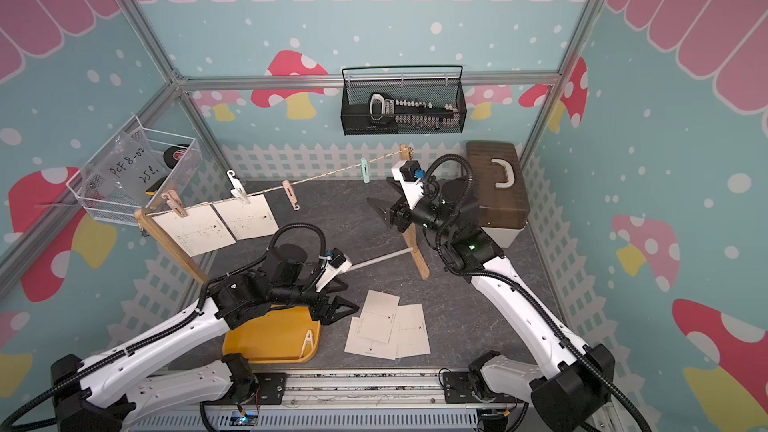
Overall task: Remove the postcards from the strings
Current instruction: Remove the clamp from the clothesline.
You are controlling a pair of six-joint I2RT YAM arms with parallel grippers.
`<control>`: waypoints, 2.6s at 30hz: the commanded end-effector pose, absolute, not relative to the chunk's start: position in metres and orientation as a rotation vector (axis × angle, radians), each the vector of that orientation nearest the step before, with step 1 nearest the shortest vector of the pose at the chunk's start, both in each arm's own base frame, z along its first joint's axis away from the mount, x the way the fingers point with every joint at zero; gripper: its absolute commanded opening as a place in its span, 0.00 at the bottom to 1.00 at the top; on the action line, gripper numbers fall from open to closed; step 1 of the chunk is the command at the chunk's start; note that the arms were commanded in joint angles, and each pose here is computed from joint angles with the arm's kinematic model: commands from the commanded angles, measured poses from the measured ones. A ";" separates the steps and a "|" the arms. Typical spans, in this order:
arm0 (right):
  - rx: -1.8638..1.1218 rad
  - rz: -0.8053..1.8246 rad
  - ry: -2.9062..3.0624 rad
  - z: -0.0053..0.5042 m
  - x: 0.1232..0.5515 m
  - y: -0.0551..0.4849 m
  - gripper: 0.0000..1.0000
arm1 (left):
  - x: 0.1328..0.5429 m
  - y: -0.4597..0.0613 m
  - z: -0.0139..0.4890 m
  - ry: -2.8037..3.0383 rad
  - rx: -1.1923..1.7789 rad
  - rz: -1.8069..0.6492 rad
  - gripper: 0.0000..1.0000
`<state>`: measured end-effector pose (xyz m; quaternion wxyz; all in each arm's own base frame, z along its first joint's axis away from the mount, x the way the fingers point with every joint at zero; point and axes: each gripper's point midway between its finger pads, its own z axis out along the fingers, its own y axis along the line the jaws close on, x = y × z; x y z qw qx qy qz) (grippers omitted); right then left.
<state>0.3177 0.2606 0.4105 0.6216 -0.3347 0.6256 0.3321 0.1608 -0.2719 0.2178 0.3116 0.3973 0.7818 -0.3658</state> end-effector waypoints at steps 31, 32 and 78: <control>-0.113 1.253 1.339 0.440 0.370 0.251 0.99 | 0.180 -0.275 0.254 1.777 0.977 -0.933 0.89; -0.052 1.287 1.332 0.439 0.370 0.246 0.99 | 0.179 -0.274 0.255 1.772 0.975 -0.936 0.89; 0.141 1.772 0.929 0.442 0.372 0.297 0.99 | 0.172 -0.269 0.262 1.734 0.967 -0.951 0.89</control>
